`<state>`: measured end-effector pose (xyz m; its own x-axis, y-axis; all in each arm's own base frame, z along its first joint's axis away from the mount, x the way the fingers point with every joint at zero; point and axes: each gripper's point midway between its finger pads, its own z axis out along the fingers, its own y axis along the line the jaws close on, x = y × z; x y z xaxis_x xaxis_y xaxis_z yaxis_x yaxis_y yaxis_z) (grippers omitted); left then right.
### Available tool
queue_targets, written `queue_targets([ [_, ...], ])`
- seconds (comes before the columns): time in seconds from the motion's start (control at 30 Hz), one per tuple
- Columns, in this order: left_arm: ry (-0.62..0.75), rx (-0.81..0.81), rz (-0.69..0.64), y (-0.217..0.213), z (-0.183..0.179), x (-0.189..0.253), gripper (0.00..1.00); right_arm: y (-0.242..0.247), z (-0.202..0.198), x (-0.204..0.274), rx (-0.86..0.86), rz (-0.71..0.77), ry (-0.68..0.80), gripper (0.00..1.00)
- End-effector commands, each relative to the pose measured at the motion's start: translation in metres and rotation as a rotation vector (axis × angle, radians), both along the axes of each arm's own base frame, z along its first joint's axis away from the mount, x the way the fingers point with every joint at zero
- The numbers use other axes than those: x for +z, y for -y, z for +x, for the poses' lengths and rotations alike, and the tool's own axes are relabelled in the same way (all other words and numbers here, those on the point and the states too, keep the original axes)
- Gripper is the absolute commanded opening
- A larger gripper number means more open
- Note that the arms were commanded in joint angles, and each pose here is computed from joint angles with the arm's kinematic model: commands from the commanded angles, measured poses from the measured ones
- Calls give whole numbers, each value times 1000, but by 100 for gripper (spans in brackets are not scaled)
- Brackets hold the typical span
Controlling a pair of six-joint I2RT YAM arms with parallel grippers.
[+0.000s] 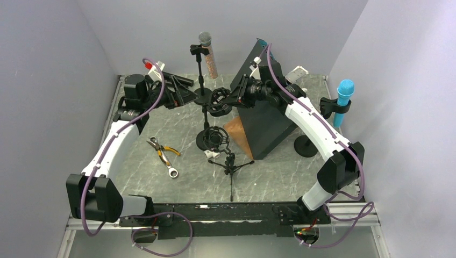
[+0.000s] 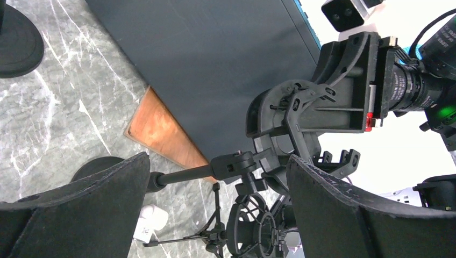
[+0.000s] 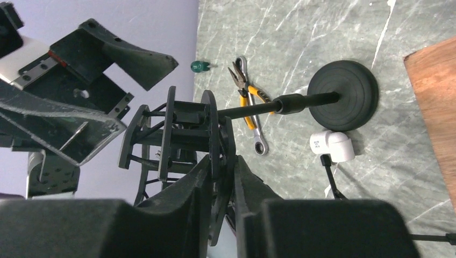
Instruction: Remove the microphone from the stand
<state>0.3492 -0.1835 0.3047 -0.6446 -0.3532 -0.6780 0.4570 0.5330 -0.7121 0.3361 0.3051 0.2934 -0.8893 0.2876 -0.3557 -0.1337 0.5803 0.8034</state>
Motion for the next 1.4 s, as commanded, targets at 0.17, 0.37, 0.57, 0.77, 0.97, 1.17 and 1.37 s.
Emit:
queue_targets([
  [0.17, -14, -51, -48, 10, 17, -10, 93, -11, 2, 15, 57, 51, 78, 35],
  [0.37, -22, -74, -56, 13, 16, -15, 95, -11, 5, 21, 55, 55, 120, 48],
  [0.57, -16, -97, -64, 19, 13, -14, 99, -13, 7, 26, 70, 55, 134, 51],
  [0.77, -38, -123, -59, 28, 8, -24, 98, -10, 8, 35, 63, 47, 176, 61],
  [0.97, -63, -112, -20, 26, 5, -43, 96, -8, 7, 39, 74, 33, 205, 73],
  [1.17, -103, -102, -3, 25, 4, -64, 94, 2, 5, 57, 68, 0, 304, 90],
  [1.37, -158, -91, 35, 21, 0, -93, 94, 23, 5, 78, 24, -77, 419, 100],
])
